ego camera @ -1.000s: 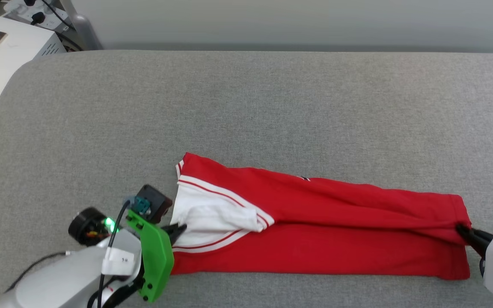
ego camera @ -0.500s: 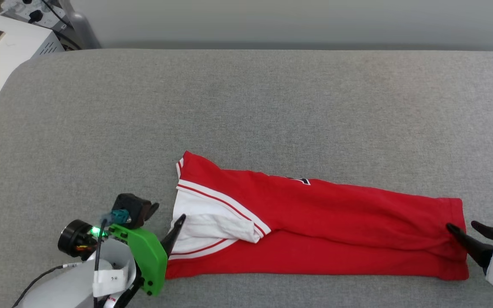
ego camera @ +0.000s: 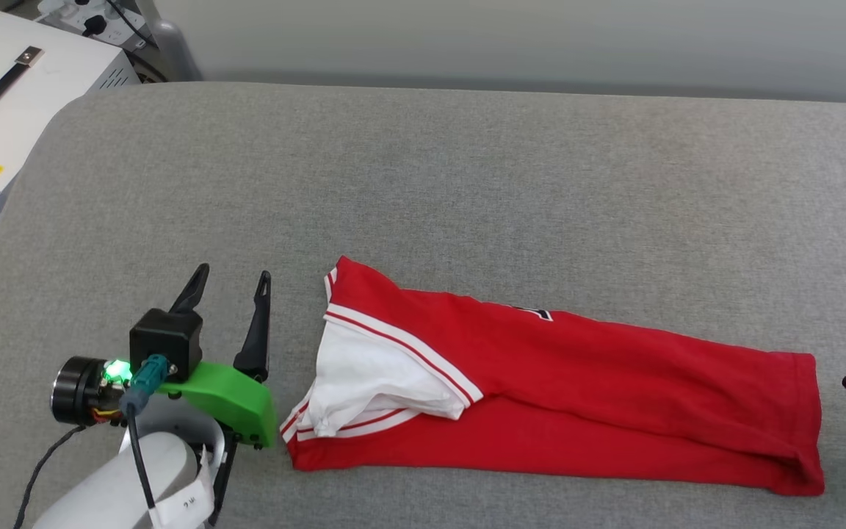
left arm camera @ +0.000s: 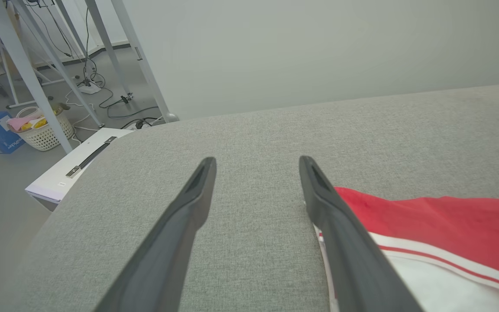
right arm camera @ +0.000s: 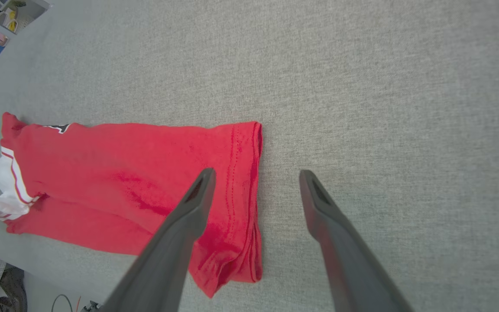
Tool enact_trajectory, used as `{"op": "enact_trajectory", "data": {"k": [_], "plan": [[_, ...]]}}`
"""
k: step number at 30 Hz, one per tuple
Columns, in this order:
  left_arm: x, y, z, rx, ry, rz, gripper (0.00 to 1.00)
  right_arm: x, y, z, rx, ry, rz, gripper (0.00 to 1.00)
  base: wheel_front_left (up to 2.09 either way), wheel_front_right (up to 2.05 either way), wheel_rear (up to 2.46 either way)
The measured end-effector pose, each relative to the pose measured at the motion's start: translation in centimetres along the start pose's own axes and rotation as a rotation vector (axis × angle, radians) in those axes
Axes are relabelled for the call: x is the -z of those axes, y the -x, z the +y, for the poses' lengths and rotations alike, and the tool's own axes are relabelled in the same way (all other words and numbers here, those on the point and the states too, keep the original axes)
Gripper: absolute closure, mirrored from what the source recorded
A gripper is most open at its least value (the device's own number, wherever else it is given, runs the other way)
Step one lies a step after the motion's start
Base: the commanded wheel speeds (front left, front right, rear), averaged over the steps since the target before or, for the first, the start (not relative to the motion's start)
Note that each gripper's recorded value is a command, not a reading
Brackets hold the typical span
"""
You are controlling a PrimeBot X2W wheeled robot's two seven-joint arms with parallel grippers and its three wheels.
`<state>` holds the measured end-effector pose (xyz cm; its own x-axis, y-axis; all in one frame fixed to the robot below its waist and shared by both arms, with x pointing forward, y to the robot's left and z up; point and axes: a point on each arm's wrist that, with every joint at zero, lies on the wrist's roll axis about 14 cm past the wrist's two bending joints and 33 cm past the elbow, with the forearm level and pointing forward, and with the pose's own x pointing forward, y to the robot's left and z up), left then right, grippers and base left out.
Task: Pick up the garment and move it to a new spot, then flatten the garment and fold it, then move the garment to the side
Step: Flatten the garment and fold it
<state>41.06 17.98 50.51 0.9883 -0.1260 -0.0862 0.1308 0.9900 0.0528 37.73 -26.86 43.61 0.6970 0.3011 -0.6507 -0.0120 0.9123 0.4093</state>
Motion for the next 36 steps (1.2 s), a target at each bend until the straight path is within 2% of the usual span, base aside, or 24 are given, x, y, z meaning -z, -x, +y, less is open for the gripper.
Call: {"op": "enact_trajectory", "data": {"k": [9,18,19,20,21,29,36], "plan": [[0.3,1.2,0.6,-0.114,0.022,-0.060,0.00,5.1,-3.3,0.6,-0.013,-0.053,0.189,0.00,0.00,0.00,0.00],[0.0,1.2,0.7,-0.162,0.056,-0.111,0.00,6.8,-5.7,2.7,-0.055,-0.017,0.260,0.00,0.00,0.00,0.00],[0.1,1.2,0.7,-0.166,0.050,-0.116,0.00,6.9,-5.9,2.8,-0.055,-0.005,0.266,0.51,0.00,0.00,0.00],[0.0,1.2,0.8,-0.169,0.044,-0.121,0.00,6.9,-5.9,2.8,-0.053,0.004,0.266,0.84,0.00,0.00,0.00],[0.3,1.5,0.8,-0.174,0.040,-0.122,0.00,6.6,-5.9,2.3,-0.032,0.010,0.245,1.00,0.00,0.00,0.00],[0.5,2.3,1.0,-0.177,0.034,-0.131,0.00,4.5,-4.6,-0.5,0.045,-0.020,0.157,1.00,0.00,0.00,0.00],[0.6,3.0,0.2,-0.143,0.019,-0.132,0.00,0.8,-1.5,-4.8,0.177,0.046,0.080,1.00,0.00,0.00,0.00]]}}
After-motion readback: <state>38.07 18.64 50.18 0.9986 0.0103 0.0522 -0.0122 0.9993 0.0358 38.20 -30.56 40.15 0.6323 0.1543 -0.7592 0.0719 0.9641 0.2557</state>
